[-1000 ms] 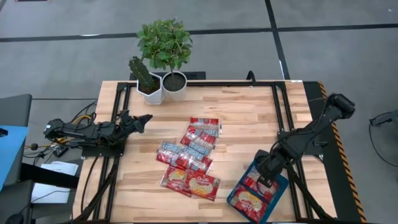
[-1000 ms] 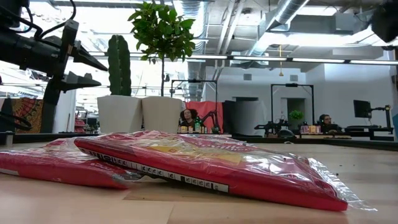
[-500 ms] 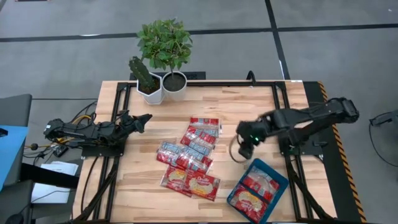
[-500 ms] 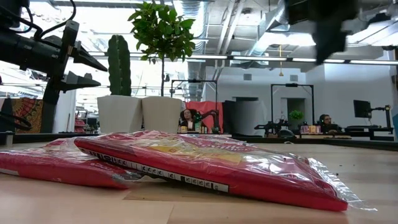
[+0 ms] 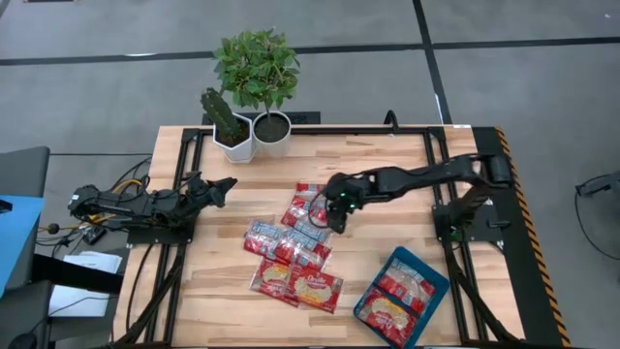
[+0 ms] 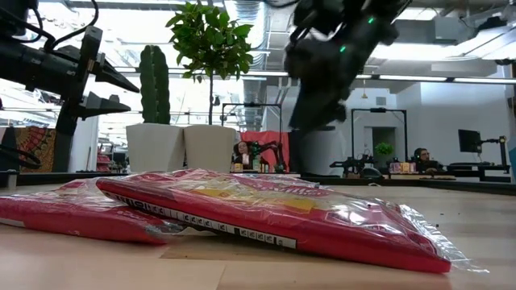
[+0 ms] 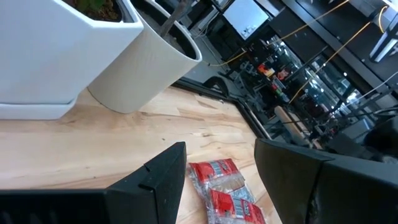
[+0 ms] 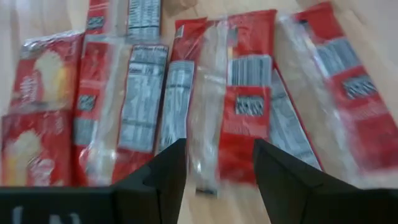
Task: Sort popcorn bags into baskets
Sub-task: Put the red popcorn bag into the blue bin
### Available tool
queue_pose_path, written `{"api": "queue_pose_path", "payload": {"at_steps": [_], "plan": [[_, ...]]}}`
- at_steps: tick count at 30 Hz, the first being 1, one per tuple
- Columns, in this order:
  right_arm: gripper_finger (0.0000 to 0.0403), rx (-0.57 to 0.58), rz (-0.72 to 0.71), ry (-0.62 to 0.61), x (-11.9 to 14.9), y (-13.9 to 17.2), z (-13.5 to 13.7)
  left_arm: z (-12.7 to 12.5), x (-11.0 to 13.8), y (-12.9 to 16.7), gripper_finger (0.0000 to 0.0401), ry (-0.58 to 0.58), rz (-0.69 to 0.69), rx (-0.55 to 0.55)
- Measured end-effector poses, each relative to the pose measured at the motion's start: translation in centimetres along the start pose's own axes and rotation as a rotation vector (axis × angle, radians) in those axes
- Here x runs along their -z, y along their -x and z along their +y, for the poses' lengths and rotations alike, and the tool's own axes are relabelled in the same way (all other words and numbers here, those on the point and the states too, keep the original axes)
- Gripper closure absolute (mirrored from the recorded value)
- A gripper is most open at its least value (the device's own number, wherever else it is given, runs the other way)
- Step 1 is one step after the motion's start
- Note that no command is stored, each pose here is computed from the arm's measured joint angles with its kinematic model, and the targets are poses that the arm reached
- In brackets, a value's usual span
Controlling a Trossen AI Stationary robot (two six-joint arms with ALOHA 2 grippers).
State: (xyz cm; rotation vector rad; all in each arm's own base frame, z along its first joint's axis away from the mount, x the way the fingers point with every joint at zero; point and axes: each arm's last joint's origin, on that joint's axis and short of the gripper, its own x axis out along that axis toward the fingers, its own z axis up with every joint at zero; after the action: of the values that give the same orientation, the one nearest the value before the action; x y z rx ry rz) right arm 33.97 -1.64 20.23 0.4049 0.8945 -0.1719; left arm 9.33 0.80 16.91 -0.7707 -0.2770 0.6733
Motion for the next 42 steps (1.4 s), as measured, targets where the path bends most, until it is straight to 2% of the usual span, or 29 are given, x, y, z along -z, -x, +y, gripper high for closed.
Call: {"api": "queue_pose_path", "payload": {"at_steps": [6,17,20,22,27,28,36,39,42], "plan": [[0.0207,0.027,0.064,0.094,-0.3,-4.3,0.6,0.0,0.0,0.0,0.0218,-0.013,0.0,0.0],[0.0225,0.237,0.232,0.183,0.2,-10.0,1.3,0.0,0.0,0.0,0.0218,-0.022,0.013,0.013],[0.0247,0.299,0.276,0.221,0.4,-10.7,1.7,0.0,0.0,0.0,0.0218,-0.022,0.013,0.014],[0.0276,0.31,0.293,0.24,0.5,-11.0,1.9,0.0,0.0,0.0,0.0218,-0.022,0.013,0.014],[0.0379,0.293,0.305,0.225,0.6,-11.0,2.1,0.0,0.0,0.0,0.0218,-0.022,0.013,0.014],[0.0389,0.283,0.303,0.215,0.5,-10.8,2.0,0.0,0.0,0.0,0.0218,-0.022,0.013,0.014],[0.0398,0.249,0.3,0.145,-1.1,-6.8,1.0,0.0,0.0,0.0,0.0218,-0.022,0.012,0.012],[0.0399,0.249,0.222,0.109,-2.8,-4.4,0.7,0.0,0.0,0.0,0.0218,-0.022,0.012,0.012],[0.04,0.265,0.21,0.078,-3.3,-2.2,0.4,0.0,0.0,0.0,0.0218,-0.022,0.011,0.012]]}}
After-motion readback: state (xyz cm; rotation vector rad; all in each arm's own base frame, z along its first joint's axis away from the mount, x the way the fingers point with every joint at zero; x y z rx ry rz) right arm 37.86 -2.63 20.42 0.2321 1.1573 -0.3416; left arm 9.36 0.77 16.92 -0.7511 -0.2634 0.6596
